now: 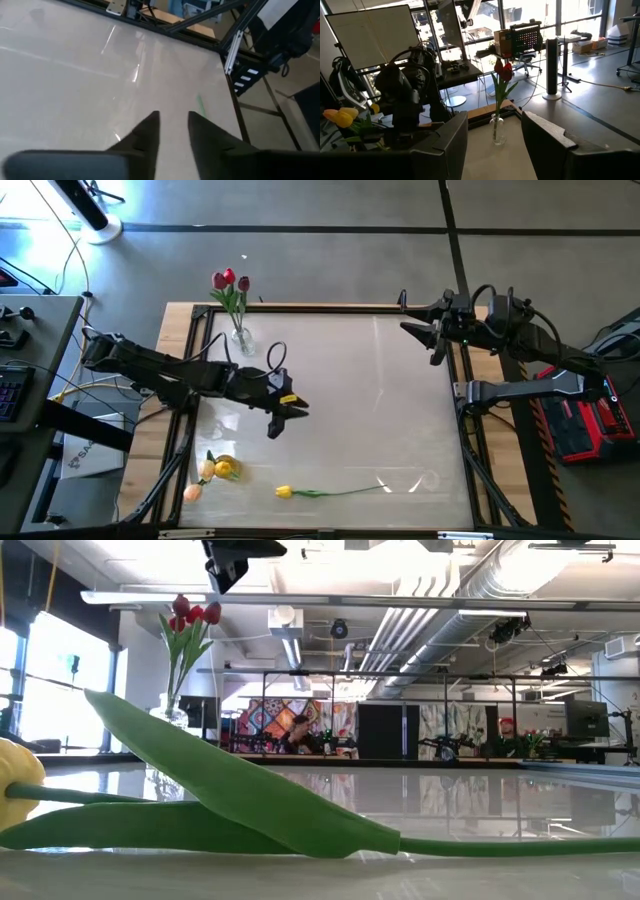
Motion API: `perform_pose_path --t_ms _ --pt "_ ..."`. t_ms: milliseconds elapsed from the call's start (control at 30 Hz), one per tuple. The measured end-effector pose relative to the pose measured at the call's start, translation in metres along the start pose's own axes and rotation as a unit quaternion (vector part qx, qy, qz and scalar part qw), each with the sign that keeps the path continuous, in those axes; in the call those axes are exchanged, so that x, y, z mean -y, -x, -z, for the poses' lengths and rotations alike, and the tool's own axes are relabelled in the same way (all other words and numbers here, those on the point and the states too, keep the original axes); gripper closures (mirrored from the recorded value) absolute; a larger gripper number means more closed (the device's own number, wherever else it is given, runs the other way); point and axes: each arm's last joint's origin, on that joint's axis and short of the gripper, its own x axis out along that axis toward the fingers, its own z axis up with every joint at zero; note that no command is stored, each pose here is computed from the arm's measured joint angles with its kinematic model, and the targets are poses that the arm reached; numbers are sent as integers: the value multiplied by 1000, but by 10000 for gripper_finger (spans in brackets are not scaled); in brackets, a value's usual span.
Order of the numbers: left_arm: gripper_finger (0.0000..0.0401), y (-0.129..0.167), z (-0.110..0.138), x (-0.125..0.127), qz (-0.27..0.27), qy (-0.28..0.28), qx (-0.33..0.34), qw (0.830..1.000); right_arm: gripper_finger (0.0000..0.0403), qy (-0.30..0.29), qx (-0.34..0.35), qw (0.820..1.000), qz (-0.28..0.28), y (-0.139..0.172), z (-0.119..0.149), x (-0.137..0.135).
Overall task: Sort flowers into vase by color
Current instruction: Put the yellow flower into the yellow vase
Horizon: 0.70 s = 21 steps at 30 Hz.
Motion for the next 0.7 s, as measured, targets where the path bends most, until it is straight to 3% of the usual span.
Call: perform_pose_path --t_ms 167,433,700 --pt "388 0 0 0 4 14 -1 1000 229 0 0 1000 0 0 0 0" --pt "399 0 8 -3 -18 56 -39 997 229 -2 11 1000 -2 0 -2 0" --pt "400 1 13 -6 -38 57 -64 996 229 -147 21 989 -12 0 -4 -1"
